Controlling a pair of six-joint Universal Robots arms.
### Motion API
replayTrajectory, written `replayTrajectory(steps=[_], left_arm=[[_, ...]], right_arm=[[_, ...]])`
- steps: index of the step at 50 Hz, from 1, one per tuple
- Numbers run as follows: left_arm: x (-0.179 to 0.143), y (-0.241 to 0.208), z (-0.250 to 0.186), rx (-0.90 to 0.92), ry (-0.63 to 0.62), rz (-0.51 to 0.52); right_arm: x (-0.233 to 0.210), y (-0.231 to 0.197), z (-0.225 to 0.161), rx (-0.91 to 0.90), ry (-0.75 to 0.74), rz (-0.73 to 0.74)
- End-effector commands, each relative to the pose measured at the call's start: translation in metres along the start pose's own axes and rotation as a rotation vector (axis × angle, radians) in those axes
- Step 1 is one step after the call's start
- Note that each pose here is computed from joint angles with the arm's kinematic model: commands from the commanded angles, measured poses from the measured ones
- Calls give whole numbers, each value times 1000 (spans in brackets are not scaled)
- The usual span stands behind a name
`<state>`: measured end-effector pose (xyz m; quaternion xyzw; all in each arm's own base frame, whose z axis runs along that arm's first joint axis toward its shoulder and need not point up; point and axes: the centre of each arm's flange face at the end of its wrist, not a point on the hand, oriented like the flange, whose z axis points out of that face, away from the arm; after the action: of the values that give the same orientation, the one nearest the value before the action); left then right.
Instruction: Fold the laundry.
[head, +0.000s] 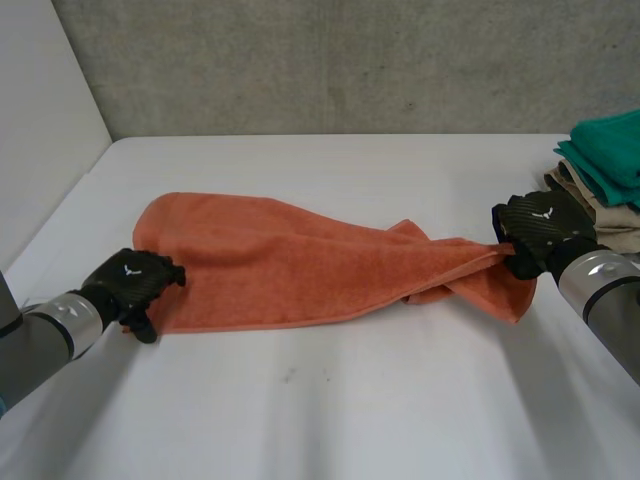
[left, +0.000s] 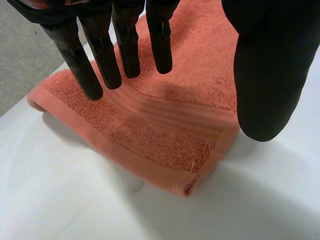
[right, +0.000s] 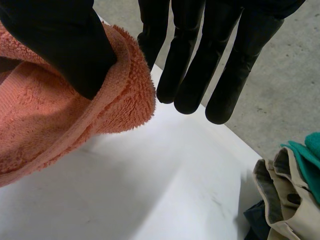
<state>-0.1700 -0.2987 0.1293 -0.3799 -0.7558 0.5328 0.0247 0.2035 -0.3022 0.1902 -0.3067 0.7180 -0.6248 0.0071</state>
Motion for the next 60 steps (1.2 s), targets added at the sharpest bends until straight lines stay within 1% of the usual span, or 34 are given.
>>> replayTrajectory(steps=[1,8,22,42,50,60], left_arm=[[-1,3,5,-3,-4,1],[-8,5,11,-11,-15,-5],[-1,13,17,-31,10,-12],[-19,5,40,16,-23,19],[-27,5,52,2,-70,32],[-18,8,70,3,-47,43]], right_arm=[[1,1,3,2,2,-1],[2,2,4,0,6,0],[1,8,6,-18,0,4],[-5,12,3,-34,-12,7],[-6,13,2,-37,-12,6],[-4,13,2,-39,-6,8]])
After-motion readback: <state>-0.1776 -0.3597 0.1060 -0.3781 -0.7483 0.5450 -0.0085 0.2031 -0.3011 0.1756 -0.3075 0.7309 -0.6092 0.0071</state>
